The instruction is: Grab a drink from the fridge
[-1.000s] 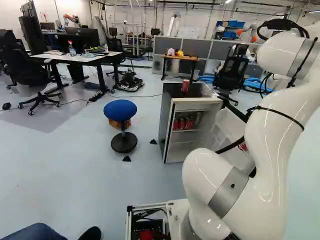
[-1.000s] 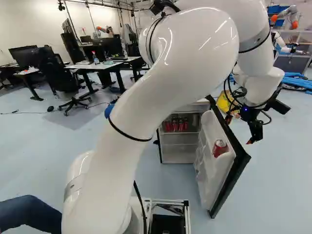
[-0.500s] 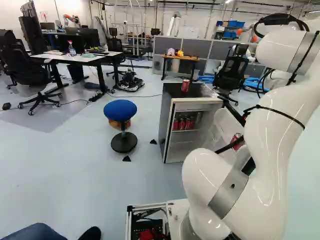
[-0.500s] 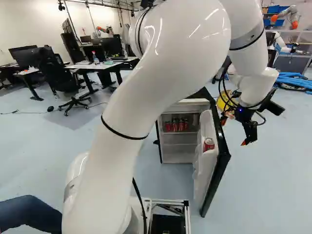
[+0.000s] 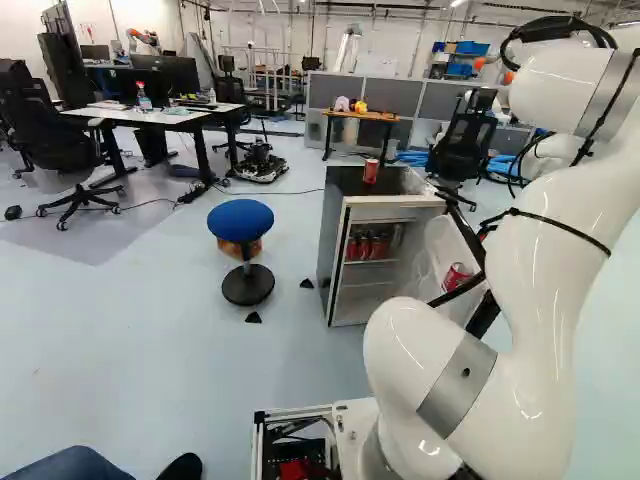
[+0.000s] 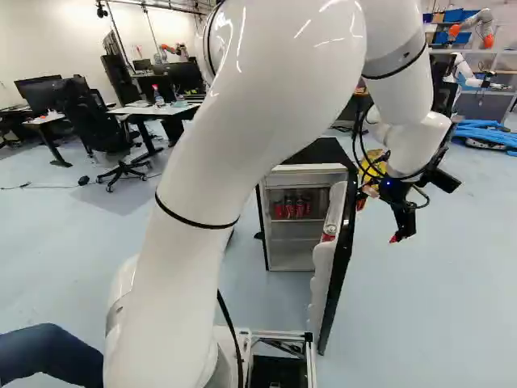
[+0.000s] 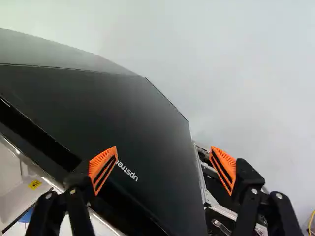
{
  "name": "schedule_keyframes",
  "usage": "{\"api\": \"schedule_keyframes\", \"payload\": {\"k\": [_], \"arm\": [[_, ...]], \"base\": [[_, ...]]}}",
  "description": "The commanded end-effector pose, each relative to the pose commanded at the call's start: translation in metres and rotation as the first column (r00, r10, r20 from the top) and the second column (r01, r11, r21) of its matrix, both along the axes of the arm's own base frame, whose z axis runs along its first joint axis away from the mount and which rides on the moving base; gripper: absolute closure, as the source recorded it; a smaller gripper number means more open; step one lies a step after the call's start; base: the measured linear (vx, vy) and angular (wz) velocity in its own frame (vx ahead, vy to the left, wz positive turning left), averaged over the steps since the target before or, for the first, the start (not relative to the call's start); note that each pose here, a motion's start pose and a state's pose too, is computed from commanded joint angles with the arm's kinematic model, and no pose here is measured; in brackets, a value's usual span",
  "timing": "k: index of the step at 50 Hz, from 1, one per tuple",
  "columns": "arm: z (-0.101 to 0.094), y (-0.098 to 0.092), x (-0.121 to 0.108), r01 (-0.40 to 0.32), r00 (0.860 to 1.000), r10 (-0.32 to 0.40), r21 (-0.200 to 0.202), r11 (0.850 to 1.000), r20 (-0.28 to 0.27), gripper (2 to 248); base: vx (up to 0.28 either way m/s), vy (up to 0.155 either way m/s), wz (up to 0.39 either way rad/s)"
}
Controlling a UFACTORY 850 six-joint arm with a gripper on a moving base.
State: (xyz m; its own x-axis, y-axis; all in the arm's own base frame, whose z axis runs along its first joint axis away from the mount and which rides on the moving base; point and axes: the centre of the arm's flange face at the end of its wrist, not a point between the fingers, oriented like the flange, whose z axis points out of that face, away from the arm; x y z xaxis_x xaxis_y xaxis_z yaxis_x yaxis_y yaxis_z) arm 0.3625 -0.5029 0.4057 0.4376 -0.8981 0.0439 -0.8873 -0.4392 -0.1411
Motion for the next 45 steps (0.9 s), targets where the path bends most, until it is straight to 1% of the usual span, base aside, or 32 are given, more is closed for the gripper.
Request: {"api": "schedule_keyframes", "payload": {"k": [45], "arm": [[-0.001, 0.062, 0.007, -0.071, 0.997, 0.072, 0.038, 0.997, -0.026, 3]], "base": [[0.000, 0.000, 0.000]]}}
